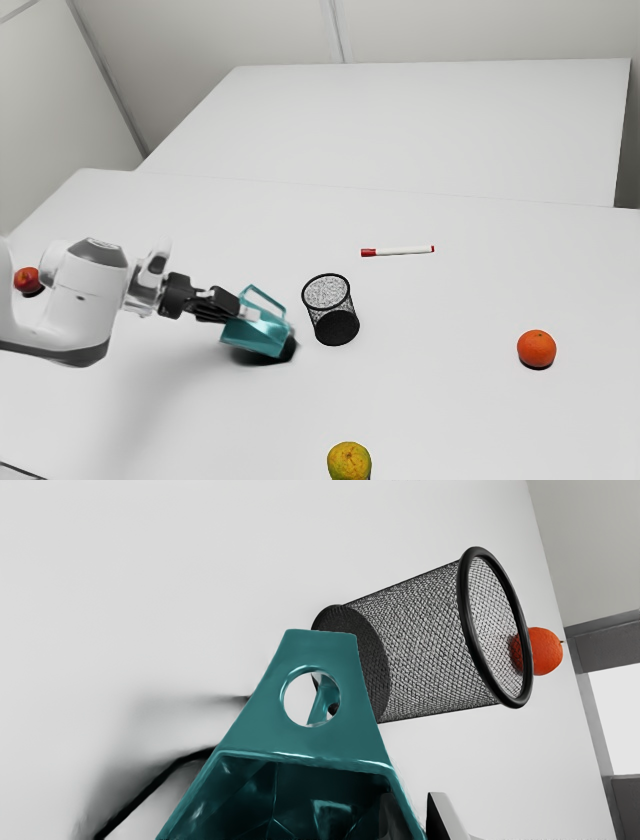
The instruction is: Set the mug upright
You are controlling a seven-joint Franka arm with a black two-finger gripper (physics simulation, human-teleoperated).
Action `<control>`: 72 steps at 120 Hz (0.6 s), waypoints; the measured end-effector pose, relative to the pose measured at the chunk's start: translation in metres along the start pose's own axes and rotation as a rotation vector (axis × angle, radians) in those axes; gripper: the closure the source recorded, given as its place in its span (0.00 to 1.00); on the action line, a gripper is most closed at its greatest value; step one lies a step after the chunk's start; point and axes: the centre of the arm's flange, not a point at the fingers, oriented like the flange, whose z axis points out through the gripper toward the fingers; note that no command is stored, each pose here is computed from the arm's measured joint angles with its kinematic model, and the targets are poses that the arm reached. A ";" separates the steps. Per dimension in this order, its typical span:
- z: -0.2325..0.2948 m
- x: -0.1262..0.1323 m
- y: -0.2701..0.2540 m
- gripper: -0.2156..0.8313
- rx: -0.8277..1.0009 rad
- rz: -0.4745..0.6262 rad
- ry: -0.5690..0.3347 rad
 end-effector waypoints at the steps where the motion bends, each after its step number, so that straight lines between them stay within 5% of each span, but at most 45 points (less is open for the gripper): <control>1: -0.001 0.000 0.001 0.92 0.000 0.003 0.001; 38: -0.017 0.011 0.027 0.94 0.010 0.098 0.025; 72: -0.044 0.039 0.057 0.95 0.182 0.269 -0.177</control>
